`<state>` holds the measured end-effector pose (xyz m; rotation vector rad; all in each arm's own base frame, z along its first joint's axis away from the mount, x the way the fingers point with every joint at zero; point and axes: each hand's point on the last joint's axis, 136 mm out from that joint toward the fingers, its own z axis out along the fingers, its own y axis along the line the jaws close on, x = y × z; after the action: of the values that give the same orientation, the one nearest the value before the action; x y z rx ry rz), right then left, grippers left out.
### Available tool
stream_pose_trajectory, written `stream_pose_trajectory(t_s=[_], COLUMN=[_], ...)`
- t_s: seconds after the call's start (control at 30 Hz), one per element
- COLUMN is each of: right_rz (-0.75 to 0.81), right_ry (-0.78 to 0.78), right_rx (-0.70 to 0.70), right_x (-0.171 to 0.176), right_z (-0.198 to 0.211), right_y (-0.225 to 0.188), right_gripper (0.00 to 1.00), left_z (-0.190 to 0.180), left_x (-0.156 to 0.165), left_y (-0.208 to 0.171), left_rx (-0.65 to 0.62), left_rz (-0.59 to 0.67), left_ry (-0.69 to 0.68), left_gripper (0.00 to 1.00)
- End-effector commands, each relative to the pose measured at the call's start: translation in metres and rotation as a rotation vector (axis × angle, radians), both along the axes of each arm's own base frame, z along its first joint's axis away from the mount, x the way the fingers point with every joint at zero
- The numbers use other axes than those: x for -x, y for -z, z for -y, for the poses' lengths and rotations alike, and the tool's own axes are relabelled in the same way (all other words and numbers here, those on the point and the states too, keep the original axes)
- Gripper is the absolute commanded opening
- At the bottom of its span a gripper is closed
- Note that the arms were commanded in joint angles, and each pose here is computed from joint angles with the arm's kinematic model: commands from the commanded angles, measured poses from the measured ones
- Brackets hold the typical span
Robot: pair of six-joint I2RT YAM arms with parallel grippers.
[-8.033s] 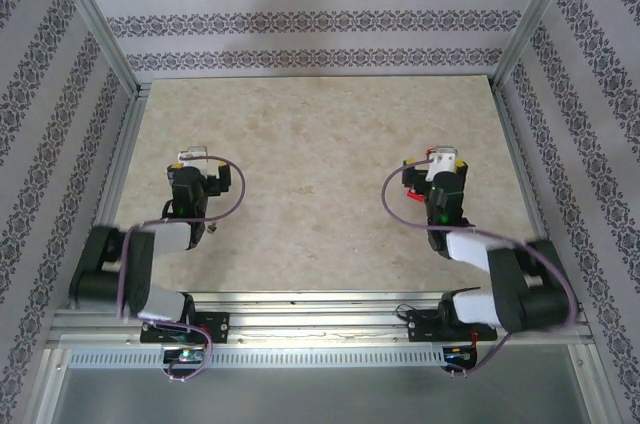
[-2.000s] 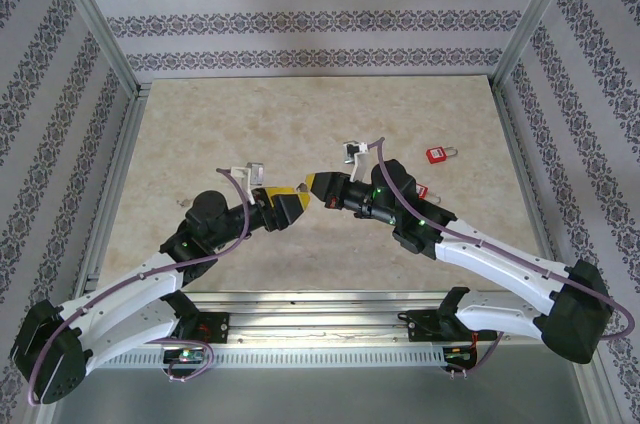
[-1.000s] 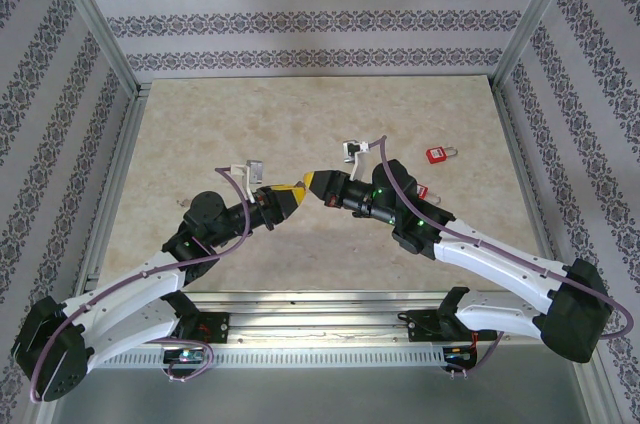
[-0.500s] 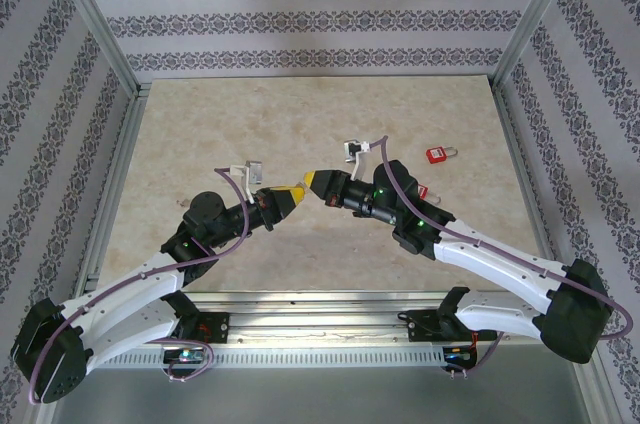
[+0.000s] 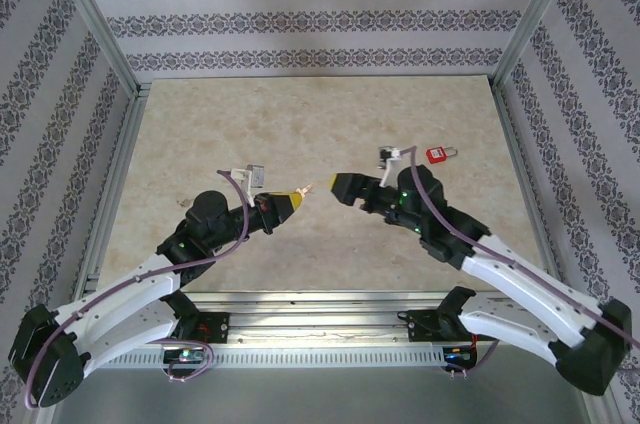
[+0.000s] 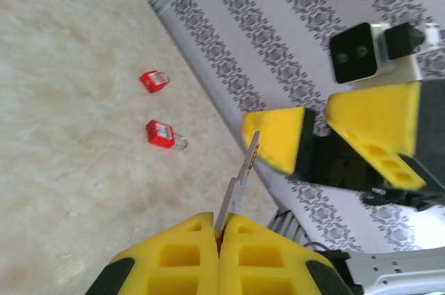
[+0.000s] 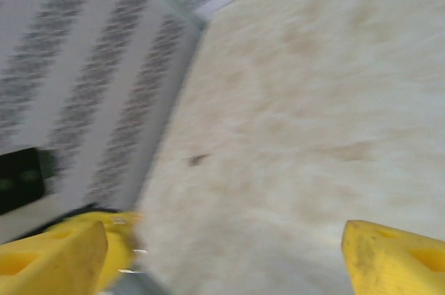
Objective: Unlock with the key
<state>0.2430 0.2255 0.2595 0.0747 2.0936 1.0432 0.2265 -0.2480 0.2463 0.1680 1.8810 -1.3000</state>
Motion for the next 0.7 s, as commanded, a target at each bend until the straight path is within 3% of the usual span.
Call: stream_pose_trajectory(t_s=[0.0,0.07,0.17,0.27,0.33,0.43,0.67], right_rz=[-0.09,-0.218,-0.418,-0.534,-0.589,-0.673,-0.753], right_ry=[0.221,0.311,0.353,0.393,0.413,0.454,0.503], right_rx=[0.404,0.503,0.428,0.439,0.448,0.32,0.195], right_x=[0.003,0.004,0.0,-0.007,-0.012,-0.025,-0.066], right_z=[0.089,0.131,0.16,0.182,0.19,0.193,0.183], right_y=[0.042,0.065,0.102,0.132,0.148,0.17,0.194], right_gripper=[0.91,0.93,0.93,0.93,0.94,0.92,0.94], left_z=[-0.007,-0.008,-0.009,-0.007,-0.005,-0.006,-0.005], left_x=[0.004,0.006,0.005,0.004,0.005,0.006,0.014], left_y=[0.007,0.013,0.019,0.022,0.023,0.024,0.022], left_rx=[-0.102,-0.135,-0.178,-0.215,-0.231,-0.243,-0.224], left_rz=[-0.004,-0.01,-0.003,0.015,0.021,0.026,0.024], left_ry=[-0.011,-0.009,-0.01,-0.001,0.011,0.018,0.043], left_gripper=[0.0,0.0,0.0,0.0,0.0,0.0,0.0])
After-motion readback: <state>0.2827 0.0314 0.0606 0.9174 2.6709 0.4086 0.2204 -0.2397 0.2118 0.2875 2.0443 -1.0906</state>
